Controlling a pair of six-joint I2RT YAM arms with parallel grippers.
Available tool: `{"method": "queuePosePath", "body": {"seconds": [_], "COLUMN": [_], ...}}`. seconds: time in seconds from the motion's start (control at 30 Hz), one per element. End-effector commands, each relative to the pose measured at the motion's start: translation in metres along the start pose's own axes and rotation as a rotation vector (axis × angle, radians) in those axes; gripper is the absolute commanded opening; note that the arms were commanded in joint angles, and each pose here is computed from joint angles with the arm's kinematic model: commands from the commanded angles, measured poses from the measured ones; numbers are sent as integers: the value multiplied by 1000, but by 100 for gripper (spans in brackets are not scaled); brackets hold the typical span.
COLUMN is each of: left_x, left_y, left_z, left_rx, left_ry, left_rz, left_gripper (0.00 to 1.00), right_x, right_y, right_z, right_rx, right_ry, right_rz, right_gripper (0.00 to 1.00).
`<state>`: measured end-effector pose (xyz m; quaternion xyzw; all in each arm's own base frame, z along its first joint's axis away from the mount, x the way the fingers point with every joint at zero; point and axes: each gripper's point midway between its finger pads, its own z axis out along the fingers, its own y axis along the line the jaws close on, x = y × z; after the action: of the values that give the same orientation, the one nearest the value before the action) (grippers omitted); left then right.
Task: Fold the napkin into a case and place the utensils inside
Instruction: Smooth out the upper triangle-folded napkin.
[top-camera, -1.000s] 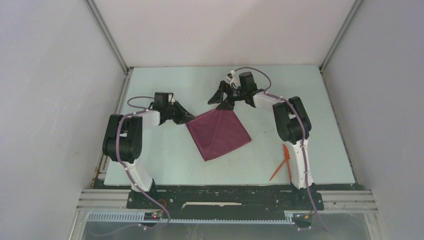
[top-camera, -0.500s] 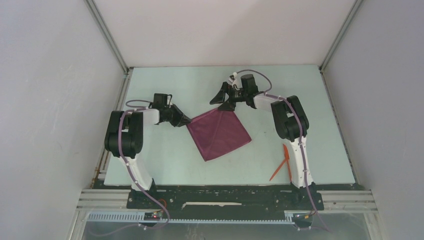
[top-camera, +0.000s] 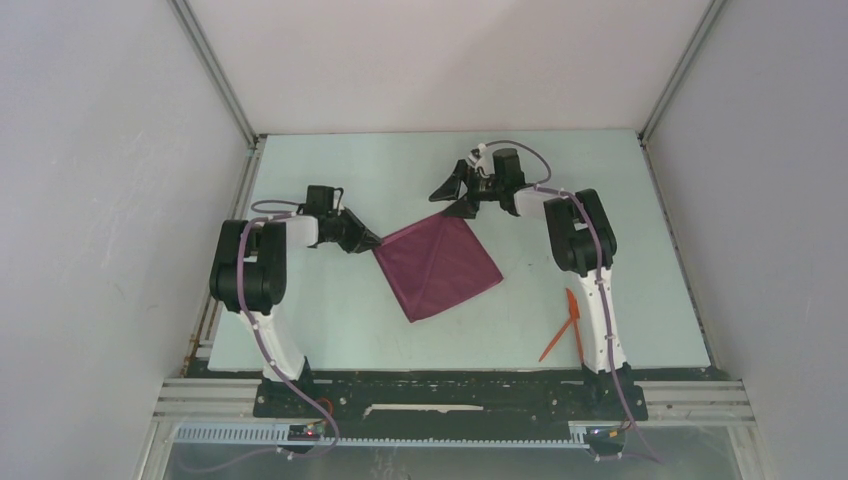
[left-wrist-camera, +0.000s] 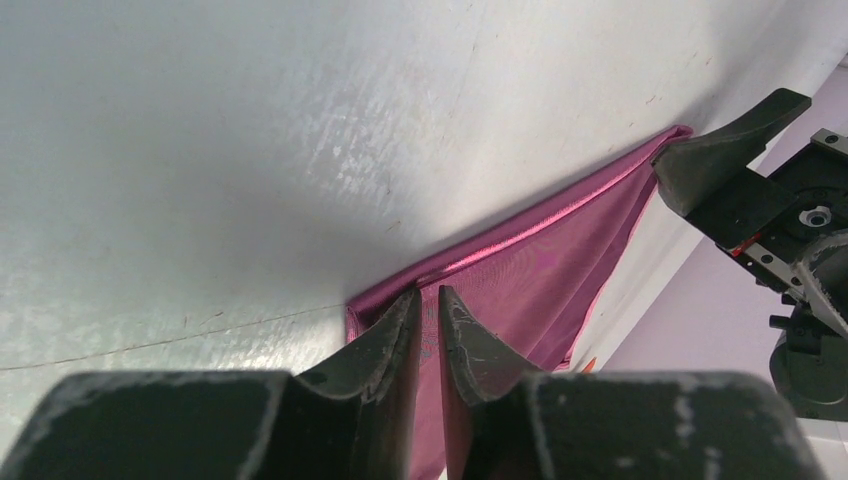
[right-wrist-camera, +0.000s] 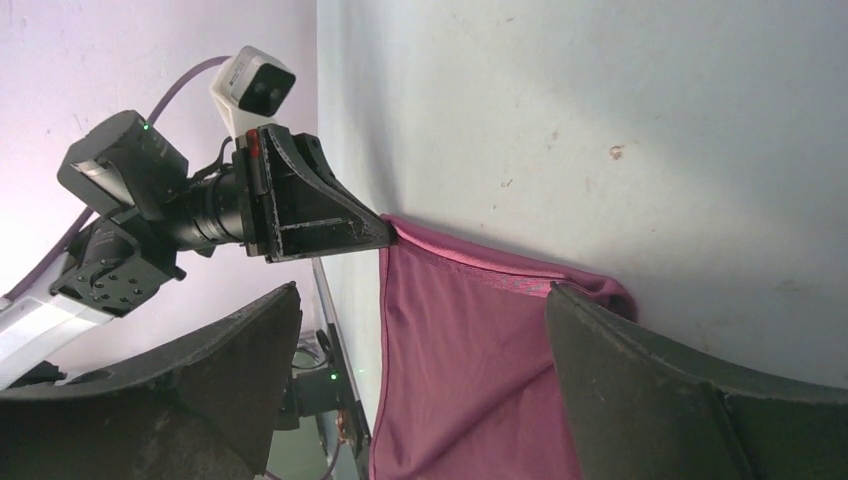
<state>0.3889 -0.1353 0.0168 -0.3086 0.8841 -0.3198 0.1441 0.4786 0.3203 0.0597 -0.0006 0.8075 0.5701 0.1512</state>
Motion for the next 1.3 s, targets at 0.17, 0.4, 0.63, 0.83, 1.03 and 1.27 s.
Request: {"method": "queuePosePath", "body": {"seconds": [0.17,0.4,0.63,0.83,1.03,1.27], "left_x": [-9,-18,5,27,26,21], "left_y": [21,-45,-69,-53,-26,-7], "left_z": [7,-27,-56,-38,-8,3], "left_rx": [-77,79,164,171,87,33], "left_ry": [-12,-50,-58,32,91,92], "left_rz": [4,173,241,206,158,116], "left_gripper": [24,51,71,69,62,59], "right_x": [-53,6,139,197,217,240], "right_y": [25,81,115,143,122,113], "right_z": [-43,-80,-46,-9,3,12], "right_rx": [29,177,99,-74,-123,-149], "right_ry": [-100,-61,99,190,235,302], "right_rz": [-78,-193,-206,-165,-105,-70], "right_gripper": [100,100,100,100,100,100]}}
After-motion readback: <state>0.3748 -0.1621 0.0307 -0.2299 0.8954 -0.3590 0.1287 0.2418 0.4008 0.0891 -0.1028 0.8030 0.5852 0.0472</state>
